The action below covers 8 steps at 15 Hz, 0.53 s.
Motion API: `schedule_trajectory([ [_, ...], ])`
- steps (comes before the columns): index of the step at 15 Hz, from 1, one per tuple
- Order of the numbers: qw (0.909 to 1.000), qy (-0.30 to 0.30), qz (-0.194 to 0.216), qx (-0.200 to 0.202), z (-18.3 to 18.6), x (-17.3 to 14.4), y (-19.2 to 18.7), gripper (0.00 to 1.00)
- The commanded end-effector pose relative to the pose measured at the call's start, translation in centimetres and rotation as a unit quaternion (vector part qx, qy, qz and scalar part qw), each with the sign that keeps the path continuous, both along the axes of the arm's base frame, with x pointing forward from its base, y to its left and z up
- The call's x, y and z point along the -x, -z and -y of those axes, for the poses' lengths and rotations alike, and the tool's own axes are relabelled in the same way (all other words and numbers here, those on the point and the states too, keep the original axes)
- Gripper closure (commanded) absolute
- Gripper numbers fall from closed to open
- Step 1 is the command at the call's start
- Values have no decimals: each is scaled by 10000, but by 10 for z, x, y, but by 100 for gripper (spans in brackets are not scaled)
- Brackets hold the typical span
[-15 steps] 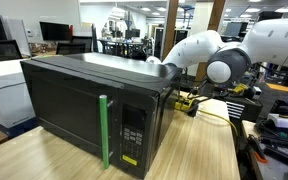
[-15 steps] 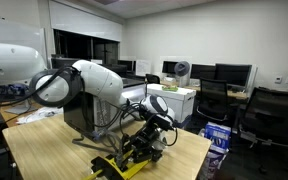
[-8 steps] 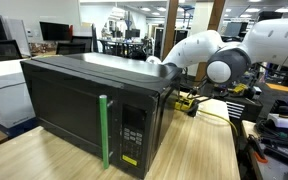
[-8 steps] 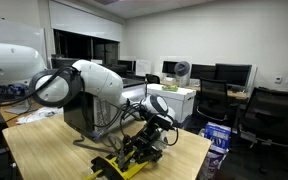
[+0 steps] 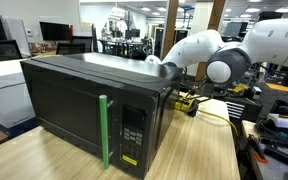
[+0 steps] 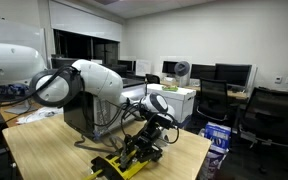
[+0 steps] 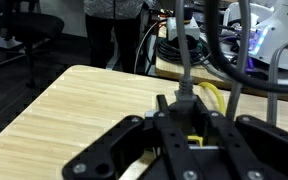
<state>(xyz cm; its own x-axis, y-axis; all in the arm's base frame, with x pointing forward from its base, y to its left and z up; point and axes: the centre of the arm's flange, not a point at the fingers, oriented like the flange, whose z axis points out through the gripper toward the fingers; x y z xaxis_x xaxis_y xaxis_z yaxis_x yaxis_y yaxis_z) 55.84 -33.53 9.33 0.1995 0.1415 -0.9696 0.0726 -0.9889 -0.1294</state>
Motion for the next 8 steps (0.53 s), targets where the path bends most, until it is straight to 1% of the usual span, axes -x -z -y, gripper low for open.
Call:
schedule_trajectory([
  [1,9999,-71,26,85,-13,3,-3,93],
  [8,9996,-31,-146,223,-23,3,1,93],
])
